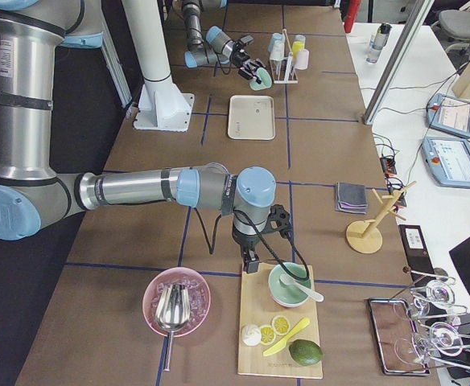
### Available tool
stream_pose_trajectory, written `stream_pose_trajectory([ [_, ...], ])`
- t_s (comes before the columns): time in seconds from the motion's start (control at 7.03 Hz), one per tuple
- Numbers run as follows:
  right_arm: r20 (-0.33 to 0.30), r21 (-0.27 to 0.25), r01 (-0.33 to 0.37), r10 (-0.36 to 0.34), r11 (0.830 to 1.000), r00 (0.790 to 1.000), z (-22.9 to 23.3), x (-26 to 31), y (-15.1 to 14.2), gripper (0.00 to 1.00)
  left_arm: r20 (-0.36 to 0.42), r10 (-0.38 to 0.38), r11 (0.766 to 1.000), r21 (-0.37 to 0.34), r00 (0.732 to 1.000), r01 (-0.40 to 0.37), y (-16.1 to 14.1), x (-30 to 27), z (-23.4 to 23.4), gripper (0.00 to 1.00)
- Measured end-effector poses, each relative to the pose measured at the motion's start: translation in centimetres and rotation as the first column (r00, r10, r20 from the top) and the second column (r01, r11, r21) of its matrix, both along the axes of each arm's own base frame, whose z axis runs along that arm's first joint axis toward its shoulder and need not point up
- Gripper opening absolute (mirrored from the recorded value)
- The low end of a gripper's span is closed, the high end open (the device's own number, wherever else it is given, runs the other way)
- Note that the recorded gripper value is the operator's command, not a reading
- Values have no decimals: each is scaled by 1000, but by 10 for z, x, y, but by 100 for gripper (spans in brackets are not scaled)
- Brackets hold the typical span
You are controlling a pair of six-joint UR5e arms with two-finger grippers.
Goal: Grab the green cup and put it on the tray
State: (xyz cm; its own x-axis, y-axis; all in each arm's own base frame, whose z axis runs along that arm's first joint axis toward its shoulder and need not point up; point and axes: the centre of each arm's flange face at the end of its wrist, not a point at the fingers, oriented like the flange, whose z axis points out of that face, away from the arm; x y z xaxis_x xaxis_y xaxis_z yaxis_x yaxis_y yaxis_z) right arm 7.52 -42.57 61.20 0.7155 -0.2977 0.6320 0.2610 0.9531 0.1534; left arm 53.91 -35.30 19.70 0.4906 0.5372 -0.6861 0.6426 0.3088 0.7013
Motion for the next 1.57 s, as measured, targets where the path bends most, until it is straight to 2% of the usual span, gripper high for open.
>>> stream_pose_trajectory([
  [0.43,0,-2,0,0,1000,1000,1,0,0,100,43,-89,995,-31,995,91,-11,13,19,69],
  [1.0,-1,-5,0,0,1000,1000,2,0,0,100,59,-101,994,-36,993,104,-22,43,60,69],
  [1.57,-3,-3,0,0,1000,1000,2,0,-1,100,70,-100,994,-39,993,103,-32,86,78,69],
])
